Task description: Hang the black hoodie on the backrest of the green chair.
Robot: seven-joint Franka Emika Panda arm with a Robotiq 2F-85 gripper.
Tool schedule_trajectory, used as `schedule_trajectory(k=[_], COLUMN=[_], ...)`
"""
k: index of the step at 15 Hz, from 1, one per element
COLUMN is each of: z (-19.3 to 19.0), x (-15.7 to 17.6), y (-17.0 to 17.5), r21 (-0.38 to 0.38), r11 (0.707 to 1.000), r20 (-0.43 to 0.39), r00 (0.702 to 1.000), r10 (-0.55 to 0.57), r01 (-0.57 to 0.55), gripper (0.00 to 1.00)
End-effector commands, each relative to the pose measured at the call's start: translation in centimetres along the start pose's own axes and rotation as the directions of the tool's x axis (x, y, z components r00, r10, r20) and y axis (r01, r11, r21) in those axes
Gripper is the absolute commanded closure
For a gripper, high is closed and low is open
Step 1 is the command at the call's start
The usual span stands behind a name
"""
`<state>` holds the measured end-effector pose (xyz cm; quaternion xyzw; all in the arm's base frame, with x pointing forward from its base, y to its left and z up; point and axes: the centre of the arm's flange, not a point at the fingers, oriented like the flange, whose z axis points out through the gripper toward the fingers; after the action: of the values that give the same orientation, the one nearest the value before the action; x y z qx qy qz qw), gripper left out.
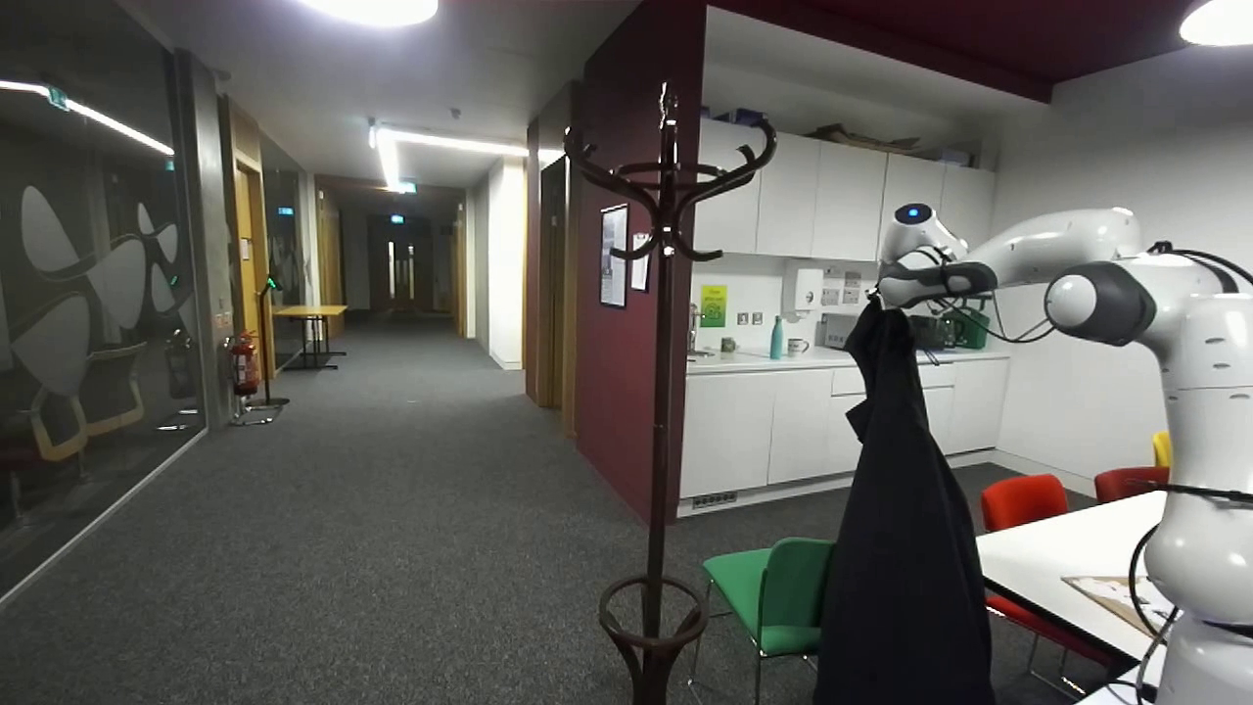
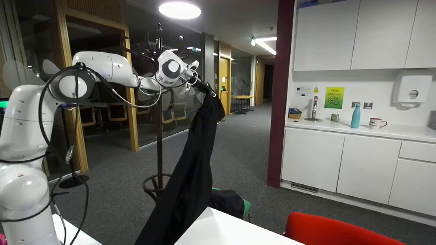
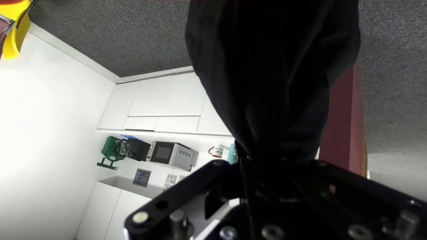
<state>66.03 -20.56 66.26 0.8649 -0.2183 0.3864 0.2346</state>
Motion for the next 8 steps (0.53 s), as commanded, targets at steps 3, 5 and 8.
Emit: schedule_trajectory(k=[3,5,8], z=[3.9,5.6,7.8], x=[4.8,4.5,3.8], y=[-3.2,-3.7,-3.7], r21=[-0.069,-0.087,-0.11], r11=[0.997,0.996,0.993], r20=[-0.056,-0.043,-0.027], r00=[0.998,0.998,0.999], r10=[-0.027,-0.033,-0.039], r01=[0.024,0.03,0.036], gripper=[0.99,0.99,0.99])
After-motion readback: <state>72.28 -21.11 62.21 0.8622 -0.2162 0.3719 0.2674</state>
